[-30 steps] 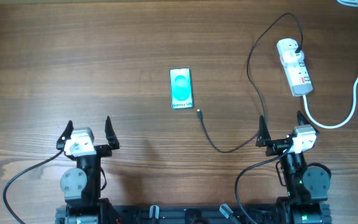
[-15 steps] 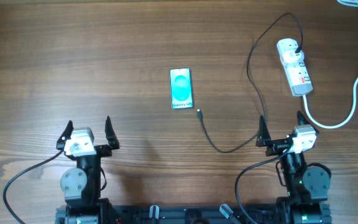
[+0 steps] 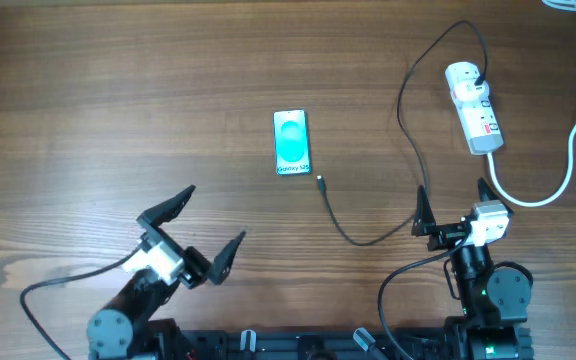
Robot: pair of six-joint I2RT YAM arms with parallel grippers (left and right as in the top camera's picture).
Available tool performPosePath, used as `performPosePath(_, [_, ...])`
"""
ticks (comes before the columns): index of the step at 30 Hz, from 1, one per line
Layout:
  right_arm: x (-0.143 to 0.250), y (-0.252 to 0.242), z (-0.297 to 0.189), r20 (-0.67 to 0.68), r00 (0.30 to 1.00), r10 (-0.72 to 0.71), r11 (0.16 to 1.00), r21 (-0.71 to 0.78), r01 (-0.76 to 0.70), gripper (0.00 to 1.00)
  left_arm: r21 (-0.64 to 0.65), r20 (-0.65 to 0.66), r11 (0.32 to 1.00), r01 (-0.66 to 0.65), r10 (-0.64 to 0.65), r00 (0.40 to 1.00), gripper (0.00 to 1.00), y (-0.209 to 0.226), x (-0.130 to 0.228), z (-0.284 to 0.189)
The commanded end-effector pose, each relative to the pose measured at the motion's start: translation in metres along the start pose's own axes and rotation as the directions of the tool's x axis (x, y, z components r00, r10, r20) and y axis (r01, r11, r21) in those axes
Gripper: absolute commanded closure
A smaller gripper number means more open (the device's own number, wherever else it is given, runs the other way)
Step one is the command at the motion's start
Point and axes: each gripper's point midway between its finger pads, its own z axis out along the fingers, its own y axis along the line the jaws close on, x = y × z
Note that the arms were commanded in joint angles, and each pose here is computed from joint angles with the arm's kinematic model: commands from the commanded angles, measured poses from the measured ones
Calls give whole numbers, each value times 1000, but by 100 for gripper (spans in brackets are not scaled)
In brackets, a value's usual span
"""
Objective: Plug charger to phone and switch on socket
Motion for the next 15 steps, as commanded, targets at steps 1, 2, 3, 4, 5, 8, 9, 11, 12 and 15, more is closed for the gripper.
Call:
performPosePath(1, [-1,0,0,3,1000,-12,1000,2,12,0,53,52,997,60,-63,997,0,-10,-18,-1])
performPosePath(2, [-1,0,0,3,1000,-12,1000,2,12,1,48,72,997,65,-69,995,0,-10,-28,-1])
performPosePath(3, [0,0,0,3,1000,-12,1000,2,12,0,49,86,997,52,-57,995,0,-12,-37,-1])
performPosePath(4, [0,0,0,3,1000,-12,1000,2,12,0,53,100,998,36,-41,994,0,-13,-48,0])
performPosePath(5, [0,0,0,3,1000,-12,1000,2,12,0,56,114,998,21,-27,993,0,-15,-58,0])
performPosePath(8, [0,0,0,3,1000,-12,1000,2,12,0,55,107,998,29,-34,994,0,-16,-87,5])
performPosePath(9, [-1,0,0,3,1000,-12,1000,2,12,0,47,75,997,64,-67,995,0,-14,-96,9])
performPosePath(11, [-1,0,0,3,1000,-12,1000,2,12,0,24,6,990,142,-142,990,0,-7,-106,18])
performPosePath(12, [-1,0,0,3,1000,-12,1000,2,12,0,5,-42,981,195,-194,980,0,-1,-108,24])
performPosePath(15, [0,0,0,3,1000,-12,1000,2,12,0,-68,-177,937,342,-348,920,0,16,-103,39])
